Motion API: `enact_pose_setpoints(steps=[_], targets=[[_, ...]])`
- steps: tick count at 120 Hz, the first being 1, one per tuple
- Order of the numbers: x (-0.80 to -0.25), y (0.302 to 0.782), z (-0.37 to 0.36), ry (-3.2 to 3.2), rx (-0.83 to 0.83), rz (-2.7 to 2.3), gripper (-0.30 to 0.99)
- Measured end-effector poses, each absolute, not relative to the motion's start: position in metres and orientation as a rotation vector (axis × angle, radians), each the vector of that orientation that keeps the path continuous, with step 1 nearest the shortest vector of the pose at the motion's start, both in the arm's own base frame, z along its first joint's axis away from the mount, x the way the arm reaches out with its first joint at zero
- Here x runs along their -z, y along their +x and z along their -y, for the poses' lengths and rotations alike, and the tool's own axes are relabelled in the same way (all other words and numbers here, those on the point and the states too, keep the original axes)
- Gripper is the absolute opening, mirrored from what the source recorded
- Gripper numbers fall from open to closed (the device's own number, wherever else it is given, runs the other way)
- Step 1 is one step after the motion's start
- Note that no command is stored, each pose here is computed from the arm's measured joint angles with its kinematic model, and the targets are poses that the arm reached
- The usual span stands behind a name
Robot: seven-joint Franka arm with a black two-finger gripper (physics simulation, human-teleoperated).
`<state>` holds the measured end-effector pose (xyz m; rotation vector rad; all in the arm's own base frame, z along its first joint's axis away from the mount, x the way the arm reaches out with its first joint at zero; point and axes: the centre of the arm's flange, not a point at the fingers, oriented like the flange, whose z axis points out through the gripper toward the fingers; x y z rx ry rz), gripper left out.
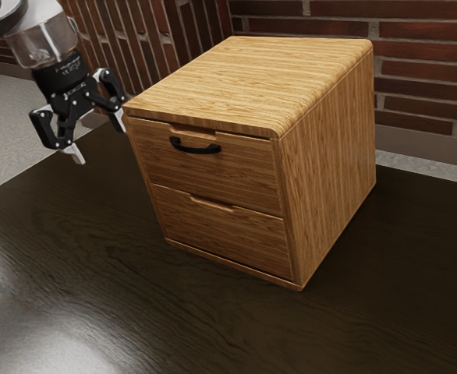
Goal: Pull the drawer handle with one arm to open the drawer
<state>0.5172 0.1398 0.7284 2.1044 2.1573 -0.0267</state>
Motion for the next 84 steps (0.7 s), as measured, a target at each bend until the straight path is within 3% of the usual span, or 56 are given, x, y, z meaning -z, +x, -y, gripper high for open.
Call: enact_pose_setpoints(steps=[26,52,84], targets=[[-0.729,0.521,-0.125,2.071,0.034,-2.188,0.67],[-0.815,0.464,-0.105,1.983,-0.155,-2.115,0.66],[-0.811,0.481,-0.065,1.924,-0.214,-2.045,0.66]])
